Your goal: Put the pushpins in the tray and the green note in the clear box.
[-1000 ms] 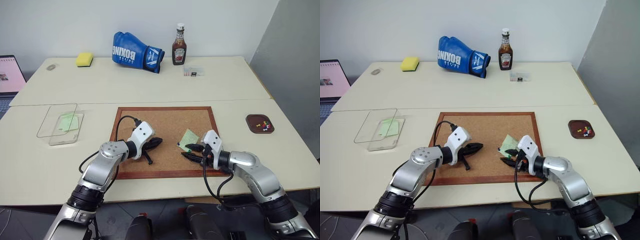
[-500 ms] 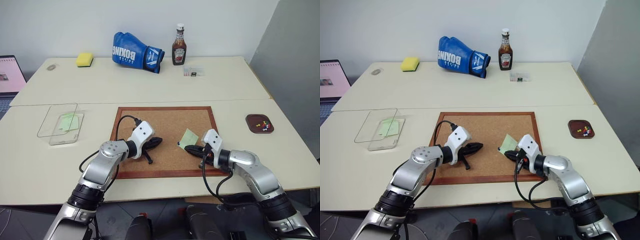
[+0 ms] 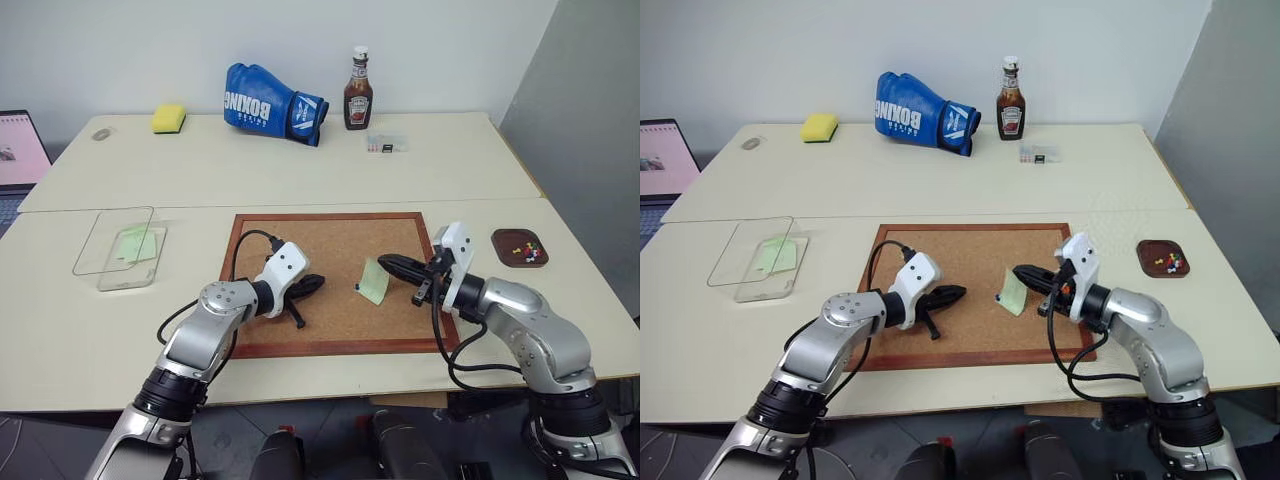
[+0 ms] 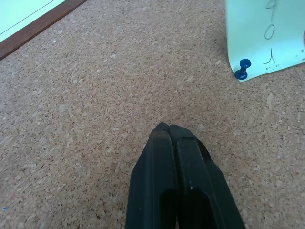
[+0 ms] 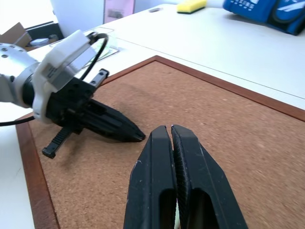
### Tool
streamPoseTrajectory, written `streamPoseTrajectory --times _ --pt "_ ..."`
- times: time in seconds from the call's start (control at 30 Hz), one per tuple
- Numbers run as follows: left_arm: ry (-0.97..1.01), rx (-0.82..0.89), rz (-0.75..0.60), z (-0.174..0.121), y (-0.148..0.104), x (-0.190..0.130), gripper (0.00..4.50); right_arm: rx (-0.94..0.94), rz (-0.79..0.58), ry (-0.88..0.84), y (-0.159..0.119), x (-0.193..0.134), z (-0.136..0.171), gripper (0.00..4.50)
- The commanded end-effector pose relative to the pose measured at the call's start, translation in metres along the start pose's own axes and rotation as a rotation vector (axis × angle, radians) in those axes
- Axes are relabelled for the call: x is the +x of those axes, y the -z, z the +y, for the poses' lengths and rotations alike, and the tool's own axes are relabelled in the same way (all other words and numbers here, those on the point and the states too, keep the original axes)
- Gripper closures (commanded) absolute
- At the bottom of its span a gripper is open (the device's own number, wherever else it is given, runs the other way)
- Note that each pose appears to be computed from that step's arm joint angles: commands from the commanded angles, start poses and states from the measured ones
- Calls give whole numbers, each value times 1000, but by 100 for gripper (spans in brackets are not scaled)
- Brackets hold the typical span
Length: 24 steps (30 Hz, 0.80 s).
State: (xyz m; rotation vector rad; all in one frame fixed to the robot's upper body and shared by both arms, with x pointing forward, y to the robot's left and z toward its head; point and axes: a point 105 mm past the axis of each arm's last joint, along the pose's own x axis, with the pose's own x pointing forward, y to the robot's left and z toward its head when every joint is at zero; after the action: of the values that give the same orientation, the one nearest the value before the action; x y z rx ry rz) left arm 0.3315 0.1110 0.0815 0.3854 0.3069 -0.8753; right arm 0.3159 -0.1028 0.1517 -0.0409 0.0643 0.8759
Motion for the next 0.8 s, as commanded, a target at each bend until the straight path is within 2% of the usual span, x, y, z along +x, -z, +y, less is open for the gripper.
streamPoseTrajectory --times 0.03,0.13,0.3,0.8 --pt "23 -46 129 -8 34 -1 450 -108 -12 387 -22 -28 -73 446" --pt "25 -45 129 -8 34 -1 450 -80 30 660 -16 -60 -122 446" --pt "36 -38 128 -8 33 1 450 -30 95 937 -6 -104 -170 446" --pt "41 -21 128 -5 32 -1 450 74 135 940 27 -98 -187 446"
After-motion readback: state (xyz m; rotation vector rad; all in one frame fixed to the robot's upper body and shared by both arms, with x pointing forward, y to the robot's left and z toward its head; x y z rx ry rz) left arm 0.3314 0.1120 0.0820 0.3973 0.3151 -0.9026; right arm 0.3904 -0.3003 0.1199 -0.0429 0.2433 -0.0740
